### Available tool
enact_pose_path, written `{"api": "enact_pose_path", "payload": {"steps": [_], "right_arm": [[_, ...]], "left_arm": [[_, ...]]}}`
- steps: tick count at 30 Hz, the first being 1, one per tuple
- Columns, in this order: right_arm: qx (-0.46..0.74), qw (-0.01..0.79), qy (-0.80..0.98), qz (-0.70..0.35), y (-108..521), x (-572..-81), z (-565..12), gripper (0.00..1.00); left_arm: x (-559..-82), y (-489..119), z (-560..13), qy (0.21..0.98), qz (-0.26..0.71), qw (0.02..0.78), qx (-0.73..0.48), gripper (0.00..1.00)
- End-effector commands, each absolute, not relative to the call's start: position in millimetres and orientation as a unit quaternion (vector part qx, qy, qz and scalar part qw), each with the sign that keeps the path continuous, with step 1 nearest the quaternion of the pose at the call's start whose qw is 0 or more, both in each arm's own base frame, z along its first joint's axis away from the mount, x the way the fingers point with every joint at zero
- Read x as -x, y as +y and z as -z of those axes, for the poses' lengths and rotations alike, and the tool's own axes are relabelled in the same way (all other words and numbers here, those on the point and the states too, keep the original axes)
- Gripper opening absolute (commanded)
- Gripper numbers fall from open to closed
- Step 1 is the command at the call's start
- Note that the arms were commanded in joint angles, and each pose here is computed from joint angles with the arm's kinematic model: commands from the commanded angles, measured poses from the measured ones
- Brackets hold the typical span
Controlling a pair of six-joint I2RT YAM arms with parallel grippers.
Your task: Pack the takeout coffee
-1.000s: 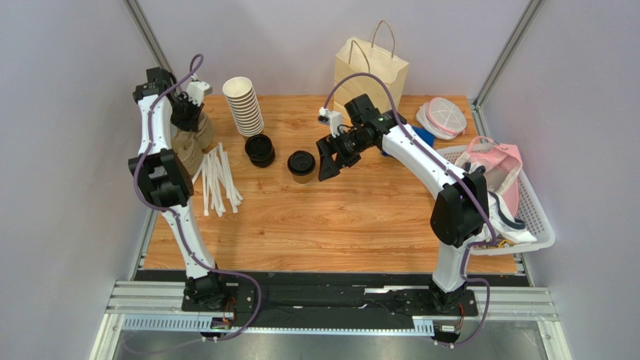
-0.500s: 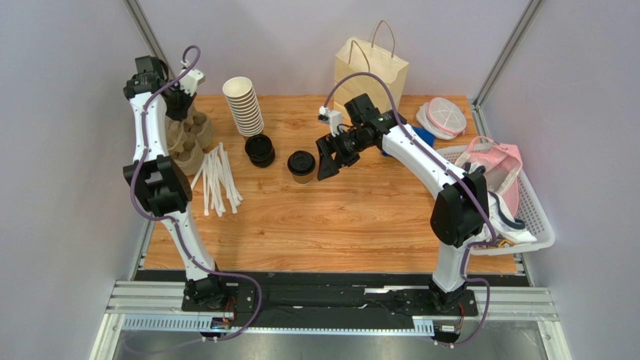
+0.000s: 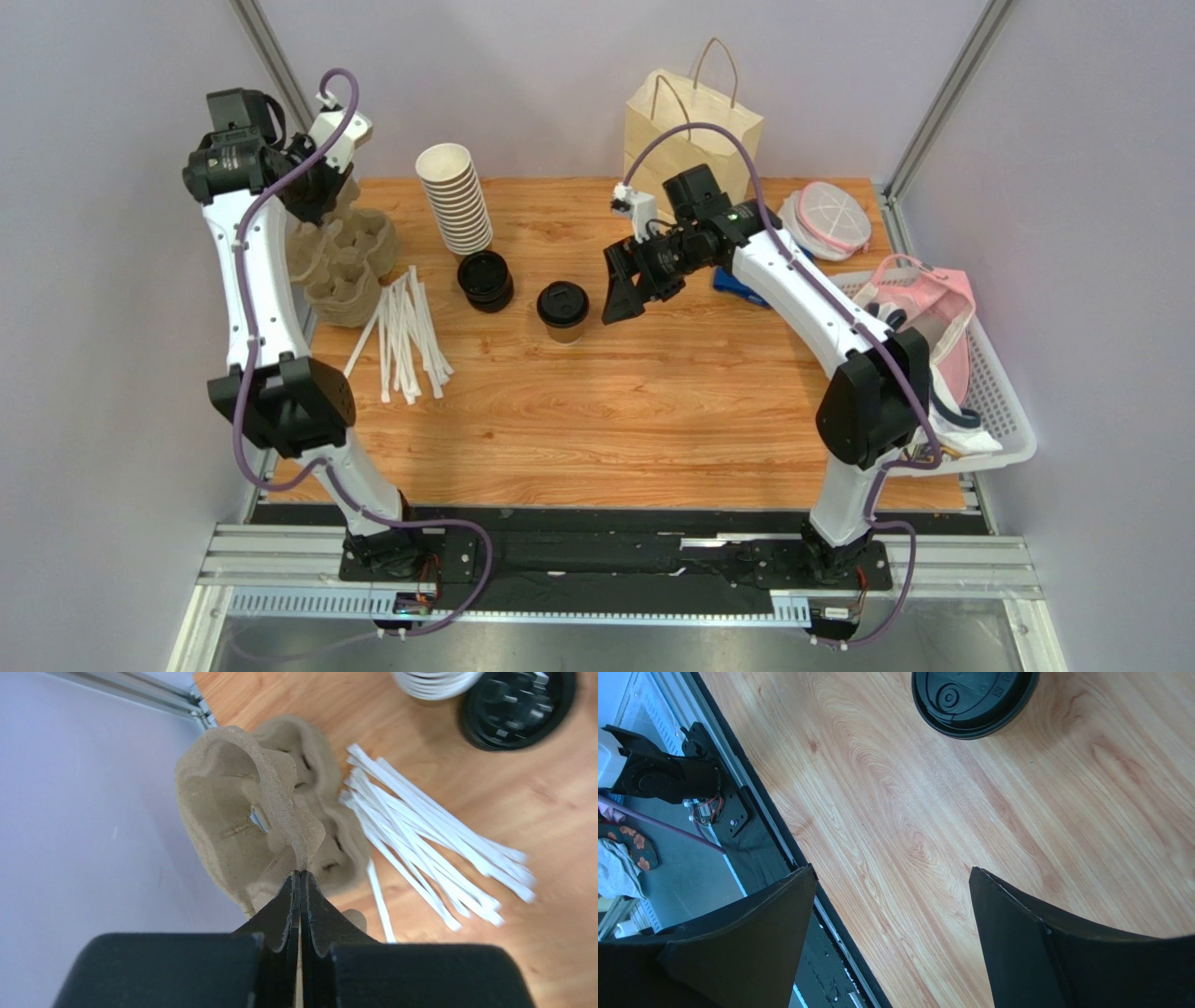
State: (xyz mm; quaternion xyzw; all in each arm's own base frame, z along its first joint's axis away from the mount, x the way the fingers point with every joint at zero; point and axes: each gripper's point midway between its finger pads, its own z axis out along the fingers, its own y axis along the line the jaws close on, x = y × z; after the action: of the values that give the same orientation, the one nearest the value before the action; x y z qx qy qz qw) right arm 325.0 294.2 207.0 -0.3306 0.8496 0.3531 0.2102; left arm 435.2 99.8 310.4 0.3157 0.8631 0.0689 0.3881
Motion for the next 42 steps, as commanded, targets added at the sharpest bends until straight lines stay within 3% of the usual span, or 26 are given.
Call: {"api": "enact_pose_path", "payload": {"steps": [1, 6, 10, 15, 20, 29, 37, 39, 40, 42], "right_arm": [[0.313, 0.255, 0.841, -0.360, 274.3, -325.9, -240.4, 0.86], [0.292, 0.287, 0.845, -0.344, 247.8, -327.6, -254.3, 0.89], [0.279, 0.307, 0.850, -0.324, 230.9, -328.3, -258.5, 0.92], [0.271, 0.306, 0.859, -0.307, 217.7, -318.9, -248.6, 0.92], [0.259, 0.292, 0.867, -0.310, 216.9, -315.7, -234.6, 0.92], [0.266, 0.238, 0.863, -0.358, 243.5, -310.5, -208.5, 0.91], [0.302, 0.203, 0.862, -0.353, 283.7, -313.8, -172.0, 0.86], [0.309, 0.201, 0.860, -0.352, 295.2, -321.7, -167.1, 0.86], [0.312, 0.200, 0.859, -0.352, 299.3, -324.3, -164.7, 0.86], [0.318, 0.206, 0.856, -0.351, 308.3, -332.7, -164.4, 0.86]], "left_arm": [[-360.4, 48.3, -329.7, 0.842, -0.005, 0.384, -0.378, 0.00], [-283.8, -19.2, -289.1, 0.816, 0.093, 0.317, -0.475, 0.00], [-249.9, -64.2, -265.7, 0.785, 0.101, 0.312, -0.525, 0.00], [-235.0, -119.0, -222.4, 0.760, 0.153, 0.291, -0.560, 0.00], [-236.5, -153.4, -179.5, 0.733, 0.136, 0.282, -0.604, 0.00], [-257.8, -148.7, -101.7, 0.722, 0.030, 0.262, -0.640, 0.00], [-244.0, -125.9, -58.3, 0.747, 0.009, 0.198, -0.635, 0.00], [-238.7, -128.6, -59.2, 0.750, 0.026, 0.192, -0.633, 0.06], [-232.0, -127.7, -59.9, 0.754, 0.036, 0.181, -0.631, 0.20], [-227.7, -136.9, -75.7, 0.755, 0.070, 0.197, -0.621, 0.35]]}}
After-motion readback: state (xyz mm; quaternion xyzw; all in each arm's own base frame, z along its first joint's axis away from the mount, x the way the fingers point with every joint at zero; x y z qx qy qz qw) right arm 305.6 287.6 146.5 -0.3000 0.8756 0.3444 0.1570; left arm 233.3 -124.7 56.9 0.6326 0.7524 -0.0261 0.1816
